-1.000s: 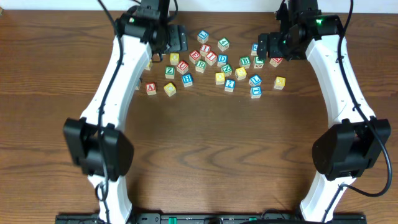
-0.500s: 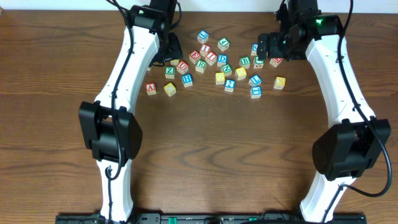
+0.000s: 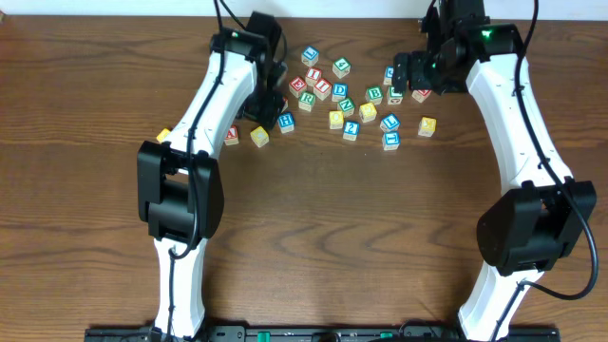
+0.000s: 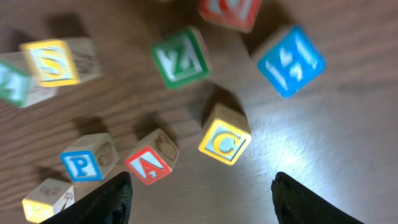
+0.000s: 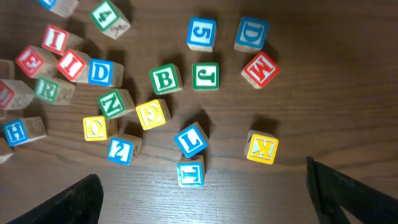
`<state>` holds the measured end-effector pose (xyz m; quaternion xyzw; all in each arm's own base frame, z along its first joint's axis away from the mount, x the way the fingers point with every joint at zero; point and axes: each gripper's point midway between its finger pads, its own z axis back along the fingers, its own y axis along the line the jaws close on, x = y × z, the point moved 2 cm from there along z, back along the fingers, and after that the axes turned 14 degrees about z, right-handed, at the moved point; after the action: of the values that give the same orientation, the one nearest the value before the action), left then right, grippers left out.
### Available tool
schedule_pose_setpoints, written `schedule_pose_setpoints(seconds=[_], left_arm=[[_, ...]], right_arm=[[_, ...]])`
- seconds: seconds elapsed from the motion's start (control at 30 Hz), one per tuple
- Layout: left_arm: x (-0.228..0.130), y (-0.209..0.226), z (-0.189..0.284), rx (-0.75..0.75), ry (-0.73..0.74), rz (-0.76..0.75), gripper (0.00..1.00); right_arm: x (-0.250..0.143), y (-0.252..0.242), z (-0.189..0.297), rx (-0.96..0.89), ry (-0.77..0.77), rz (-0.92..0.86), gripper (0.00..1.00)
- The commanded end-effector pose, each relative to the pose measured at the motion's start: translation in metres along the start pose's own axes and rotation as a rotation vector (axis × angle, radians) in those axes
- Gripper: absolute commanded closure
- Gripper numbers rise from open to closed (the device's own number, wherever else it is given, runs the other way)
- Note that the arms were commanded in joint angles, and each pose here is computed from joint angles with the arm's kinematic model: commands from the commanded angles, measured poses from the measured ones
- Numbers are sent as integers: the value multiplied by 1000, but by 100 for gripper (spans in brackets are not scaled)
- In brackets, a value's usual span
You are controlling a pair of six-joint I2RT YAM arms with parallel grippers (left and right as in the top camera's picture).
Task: Spell out CORL
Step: 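Lower the left gripper onto the yellow C block and close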
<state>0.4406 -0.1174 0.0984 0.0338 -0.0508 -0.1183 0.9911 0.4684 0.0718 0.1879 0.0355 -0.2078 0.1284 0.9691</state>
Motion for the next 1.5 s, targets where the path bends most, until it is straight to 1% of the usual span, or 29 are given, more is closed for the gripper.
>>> schedule_pose_setpoints(seconds=[0.0,0.2,0.5,0.67,0.77,1.03,1.27,1.33,1.37,1.47], left_arm=[[-16,-10,-24,-59,66,-228,29],[-15,-13,-36,-75,51,-239,29],[-16,-15,-62,-72,26,-242,29],[-14,-15,-65,-71,9,-239,30],[-11,-15,-65,-70,-5,-239,42],[-11,-15,-66,-70,-4,-238,42],[-25,-15,-77,-74,40,-240,44],[-27,-15,-78,-74,46,-241,52],[-27,-15,-78,-74,45,-241,55],[-25,-15,-78,-74,38,-240,59]], right_arm=[[-11,1,-10,-3,35,-8,1],[-24,1,-24,1,72,-11,1],[-25,1,-24,2,77,-19,1],[-27,2,-24,3,85,-20,1],[-27,2,-24,2,88,-20,1],[-27,5,-24,5,88,-14,1],[-27,5,-24,5,88,-13,1],[-27,5,-24,5,88,-14,1],[-27,5,-24,5,87,-14,1],[-27,5,-24,5,87,-13,1]])
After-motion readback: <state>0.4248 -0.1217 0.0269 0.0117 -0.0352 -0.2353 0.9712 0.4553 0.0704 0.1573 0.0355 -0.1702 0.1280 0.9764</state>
